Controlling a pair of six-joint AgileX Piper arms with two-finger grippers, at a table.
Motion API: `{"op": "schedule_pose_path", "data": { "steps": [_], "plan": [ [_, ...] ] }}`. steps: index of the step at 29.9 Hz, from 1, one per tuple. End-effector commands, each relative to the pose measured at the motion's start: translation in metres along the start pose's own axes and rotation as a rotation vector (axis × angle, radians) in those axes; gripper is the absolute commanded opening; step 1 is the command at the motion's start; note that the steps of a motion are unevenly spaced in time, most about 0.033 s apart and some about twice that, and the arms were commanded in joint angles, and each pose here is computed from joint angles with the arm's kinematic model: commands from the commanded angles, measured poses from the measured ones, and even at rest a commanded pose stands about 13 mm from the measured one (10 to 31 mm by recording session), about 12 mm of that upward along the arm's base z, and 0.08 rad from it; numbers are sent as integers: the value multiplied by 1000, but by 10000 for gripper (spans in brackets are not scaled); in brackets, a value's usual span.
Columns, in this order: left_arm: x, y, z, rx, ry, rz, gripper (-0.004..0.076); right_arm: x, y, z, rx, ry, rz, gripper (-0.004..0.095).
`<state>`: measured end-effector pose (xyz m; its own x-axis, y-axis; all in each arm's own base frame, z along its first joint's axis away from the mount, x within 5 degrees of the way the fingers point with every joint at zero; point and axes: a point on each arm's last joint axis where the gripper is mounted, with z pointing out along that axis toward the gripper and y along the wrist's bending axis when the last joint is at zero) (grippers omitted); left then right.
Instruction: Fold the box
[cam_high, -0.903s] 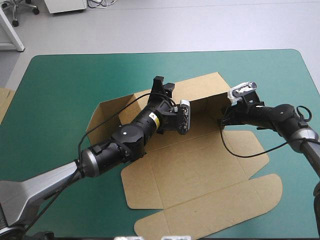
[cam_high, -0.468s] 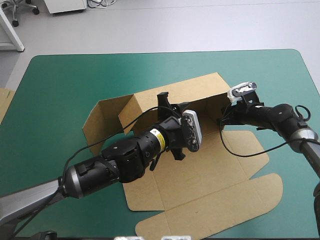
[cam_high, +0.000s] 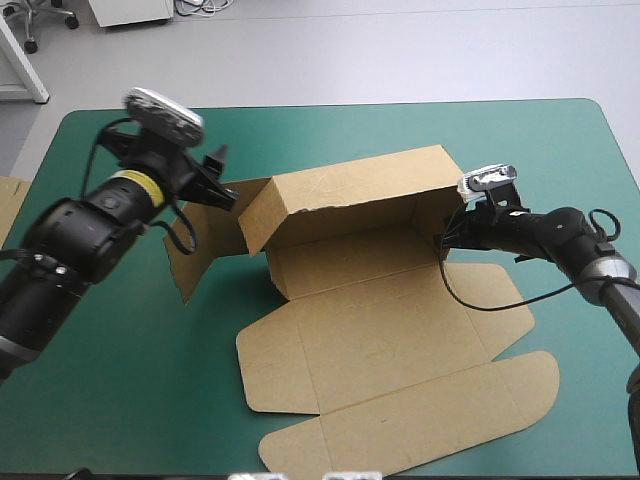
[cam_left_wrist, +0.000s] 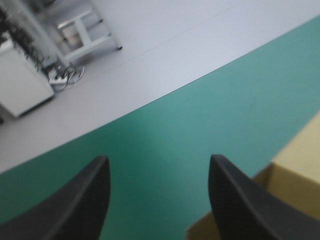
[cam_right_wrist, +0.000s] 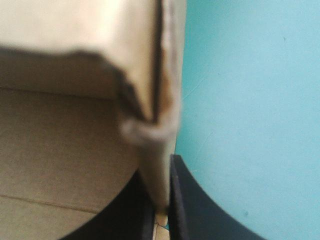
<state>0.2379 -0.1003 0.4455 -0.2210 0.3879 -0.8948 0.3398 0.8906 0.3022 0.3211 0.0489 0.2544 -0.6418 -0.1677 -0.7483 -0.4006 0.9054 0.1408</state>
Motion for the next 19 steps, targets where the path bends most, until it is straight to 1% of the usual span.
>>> {"op": "schedule_pose_path", "data": {
  "steps": [1,6,9,11,14,16,19],
  "plan": [
    [-3,50,-26,-91,-69,-190,419,-11,3,-14,12,-36,-12,-15],
    [26,100,-34,-146,-21,-376,419,-10,3,-14,17,-26,-2,-15],
    [46,120,-38,-144,-23,-491,419,-13,3,-15,10,-24,0,-15],
    [60,128,-40,-140,-10,-561,419,-17,3,-17,11,-25,4,-15],
    [88,133,-40,-139,79,-595,419,-25,3,-21,18,-19,6,-15],
    [111,133,-37,-163,156,-604,419,-33,4,-26,17,-10,-6,-15],
    [133,130,-34,-228,171,-627,419,-39,3,-30,33,11,-8,-15]
  ]
}}
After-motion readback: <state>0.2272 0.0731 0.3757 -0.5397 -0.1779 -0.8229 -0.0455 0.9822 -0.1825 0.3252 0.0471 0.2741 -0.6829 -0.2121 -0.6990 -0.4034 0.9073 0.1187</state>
